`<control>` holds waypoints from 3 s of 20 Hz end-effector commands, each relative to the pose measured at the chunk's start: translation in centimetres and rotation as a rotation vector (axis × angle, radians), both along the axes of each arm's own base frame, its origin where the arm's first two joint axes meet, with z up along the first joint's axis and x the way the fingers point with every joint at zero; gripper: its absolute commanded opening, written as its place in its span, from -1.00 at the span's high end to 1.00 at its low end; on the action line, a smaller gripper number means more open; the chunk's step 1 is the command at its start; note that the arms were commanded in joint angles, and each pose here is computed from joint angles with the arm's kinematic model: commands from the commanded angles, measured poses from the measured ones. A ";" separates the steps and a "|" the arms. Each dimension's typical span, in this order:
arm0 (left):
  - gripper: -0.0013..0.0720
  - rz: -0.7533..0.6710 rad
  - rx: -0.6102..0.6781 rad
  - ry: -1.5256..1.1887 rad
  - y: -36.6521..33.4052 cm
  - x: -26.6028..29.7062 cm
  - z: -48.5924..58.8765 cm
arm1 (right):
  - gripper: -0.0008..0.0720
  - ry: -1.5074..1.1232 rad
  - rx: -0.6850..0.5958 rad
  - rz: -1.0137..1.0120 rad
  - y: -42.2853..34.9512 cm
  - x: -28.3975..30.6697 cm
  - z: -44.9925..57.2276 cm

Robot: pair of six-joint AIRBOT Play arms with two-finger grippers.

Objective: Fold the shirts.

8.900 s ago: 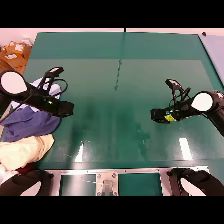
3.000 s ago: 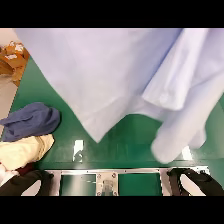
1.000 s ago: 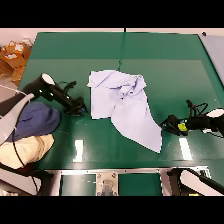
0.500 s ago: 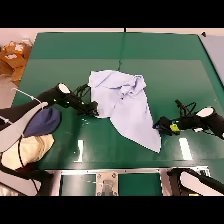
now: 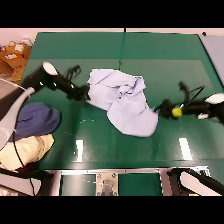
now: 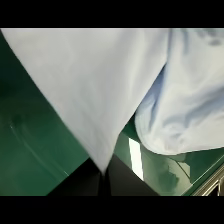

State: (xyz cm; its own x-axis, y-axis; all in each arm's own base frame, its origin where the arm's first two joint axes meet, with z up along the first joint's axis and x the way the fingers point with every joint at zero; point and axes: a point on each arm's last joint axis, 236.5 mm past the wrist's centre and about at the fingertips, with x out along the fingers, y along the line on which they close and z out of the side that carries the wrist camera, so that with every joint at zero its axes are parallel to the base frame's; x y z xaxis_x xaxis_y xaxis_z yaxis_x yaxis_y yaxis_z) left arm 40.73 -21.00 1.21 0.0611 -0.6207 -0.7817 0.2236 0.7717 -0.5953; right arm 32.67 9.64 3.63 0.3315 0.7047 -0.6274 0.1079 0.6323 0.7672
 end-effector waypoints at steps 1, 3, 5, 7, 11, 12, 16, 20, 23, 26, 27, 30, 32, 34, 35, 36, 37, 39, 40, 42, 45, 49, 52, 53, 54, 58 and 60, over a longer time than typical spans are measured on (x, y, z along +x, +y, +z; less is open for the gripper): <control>0.92 -0.042 0.038 -0.289 1.2 2.1 12.7 | 0.92 -0.421 0.159 -0.099 -1.4 4.3 17.3; 0.92 -0.037 0.076 -0.491 2.4 2.0 21.3 | 0.92 -0.647 0.187 -0.214 -4.5 4.3 27.1; 0.92 -0.036 0.080 -0.685 3.1 -0.1 29.6 | 0.92 -0.800 0.187 -0.327 -7.3 2.7 34.3; 0.92 -0.003 0.049 -0.848 3.6 -3.0 35.6 | 0.92 -0.889 0.158 -0.402 -8.5 0.5 38.6; 0.92 0.043 0.003 -1.123 4.8 -9.9 44.4 | 0.92 -1.039 0.139 -0.498 -7.8 -2.6 43.6; 0.92 0.058 -0.010 -1.177 5.1 -11.3 46.1 | 0.92 -1.049 0.149 -0.507 -7.4 -3.2 44.1; 0.92 0.106 -0.047 -1.413 6.3 -16.2 52.1 | 0.92 -1.200 0.146 -0.570 -6.4 -6.5 48.1; 0.92 0.193 -0.012 -1.586 8.5 -18.7 56.0 | 0.92 -1.534 0.096 -0.682 -5.3 -13.5 55.5; 0.92 0.271 0.115 -1.569 11.0 -16.3 55.1 | 0.92 -1.641 0.018 -0.721 -5.0 -15.8 57.0; 0.92 0.180 0.070 -1.359 8.1 -10.6 48.5 | 0.92 -1.498 -0.093 -0.602 -4.4 -12.1 52.9; 0.92 0.139 0.065 -1.273 7.0 -8.3 45.3 | 0.92 -1.423 -0.106 -0.581 -5.2 -10.1 50.8; 0.91 0.016 0.016 -0.975 3.3 -2.2 34.4 | 0.92 -1.176 -0.046 -0.586 -8.8 -4.0 43.1; 0.91 -0.061 -0.053 -0.783 0.7 0.2 27.9 | 0.92 -0.987 0.015 -0.536 -9.4 0.3 35.7; 0.91 -0.101 -0.077 -0.655 -0.6 2.4 22.8 | 0.92 -0.780 0.042 -0.471 -8.1 4.8 26.2; 0.92 -0.101 -0.073 -0.600 -0.8 3.6 20.2 | 0.92 -0.687 0.042 -0.455 -7.5 6.6 21.9; 0.91 -0.099 -0.069 -0.547 -1.0 4.6 17.7 | 0.92 -0.591 0.040 -0.450 -7.0 8.2 17.5; 0.92 -0.100 -0.067 -0.500 -1.1 5.4 15.6 | 0.92 -0.507 0.045 -0.447 -6.7 9.5 13.9; 0.91 -0.092 -0.080 -0.390 -1.7 6.5 11.1 | 0.92 -0.348 0.062 -0.425 -5.8 11.4 7.4; 0.91 -0.085 -0.090 -0.325 -2.0 6.8 8.9 | 0.92 -0.272 0.063 -0.411 -5.4 12.0 4.2; 0.91 -0.102 -0.092 -0.202 -2.7 6.2 4.8 | 0.92 -0.147 0.026 -0.367 -4.7 12.1 -1.6; 0.91 -0.201 -0.076 -0.013 -3.8 3.1 -0.3 | 0.92 -0.038 -0.083 -0.303 -5.6 10.8 -7.6; 0.91 -0.238 -0.034 0.128 -3.4 0.5 -3.4 | 0.09 0.009 -0.173 -0.288 -10.9 9.0 -8.0; 0.91 -0.221 -0.028 0.186 -3.2 -0.5 -4.8 | -0.24 0.090 -0.121 -0.288 -12.6 7.2 -6.7; 0.91 -0.216 -0.026 0.194 -3.1 -0.7 -5.2 | -0.24 0.095 -0.101 -0.257 -12.1 6.6 -5.8; 0.91 -0.213 -0.024 0.199 -3.1 -0.8 -5.6 | -0.24 0.085 -0.089 -0.222 -11.2 6.2 -4.5; 0.91 -0.190 -0.022 0.184 -3.1 -0.3 -6.0 | -0.24 -0.146 -0.164 -0.092 -6.1 6.3 3.3; 0.91 -0.180 -0.022 0.170 -3.2 0.1 -6.1 | -0.27 -0.317 -0.261 0.046 -1.9 7.0 5.9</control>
